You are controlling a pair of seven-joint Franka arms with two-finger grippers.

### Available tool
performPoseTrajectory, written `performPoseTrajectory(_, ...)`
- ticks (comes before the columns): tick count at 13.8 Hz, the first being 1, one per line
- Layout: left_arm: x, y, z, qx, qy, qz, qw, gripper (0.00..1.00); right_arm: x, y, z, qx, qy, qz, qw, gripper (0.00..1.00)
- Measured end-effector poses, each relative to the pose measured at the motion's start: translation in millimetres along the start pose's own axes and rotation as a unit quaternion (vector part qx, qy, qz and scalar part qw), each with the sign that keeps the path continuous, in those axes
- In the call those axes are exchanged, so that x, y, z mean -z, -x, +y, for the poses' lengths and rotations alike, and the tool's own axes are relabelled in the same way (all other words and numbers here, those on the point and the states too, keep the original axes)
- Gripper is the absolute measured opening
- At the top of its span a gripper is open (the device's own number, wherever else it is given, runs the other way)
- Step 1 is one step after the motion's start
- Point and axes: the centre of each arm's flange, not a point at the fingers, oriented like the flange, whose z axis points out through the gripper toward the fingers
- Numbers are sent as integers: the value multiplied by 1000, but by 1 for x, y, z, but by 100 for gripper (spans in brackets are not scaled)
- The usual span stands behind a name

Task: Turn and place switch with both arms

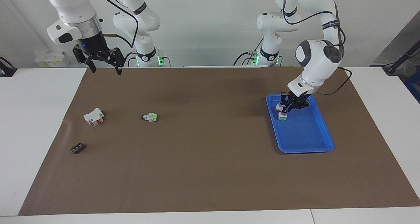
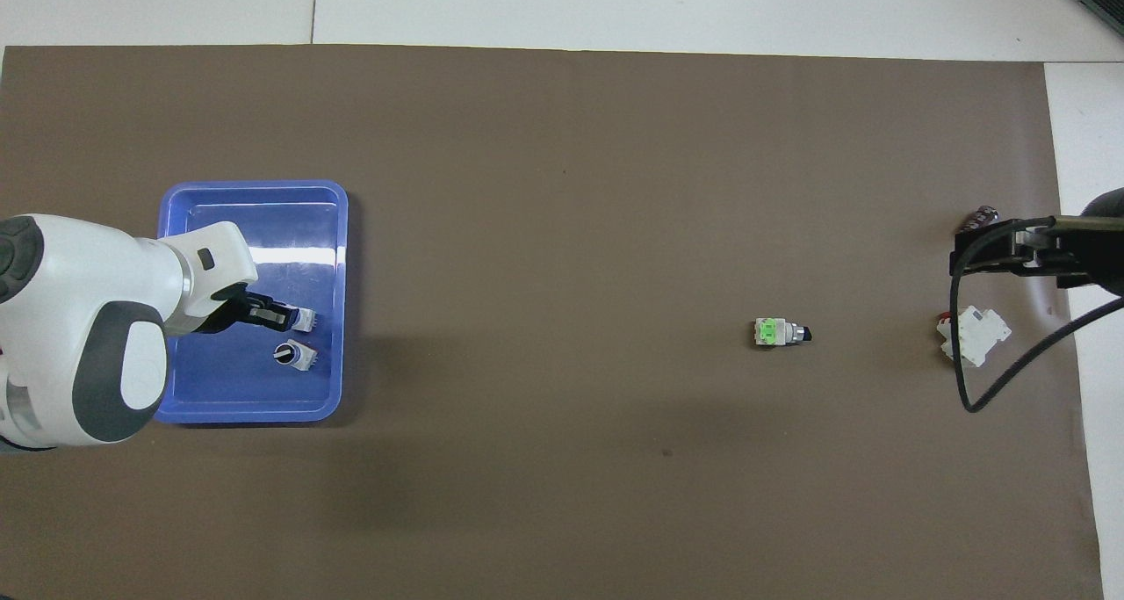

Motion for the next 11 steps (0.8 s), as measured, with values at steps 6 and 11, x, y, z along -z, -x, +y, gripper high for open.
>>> performPoseTrajectory(6, 71, -10, -4, 2, -2, 25, 1000, 100, 6, 4, -2, 2, -1, 5, 1000, 100)
performPoseTrajectory(11, 153, -1, -18, -2, -36, 10, 999, 100, 8, 6, -2, 4, 0, 3, 1000, 100)
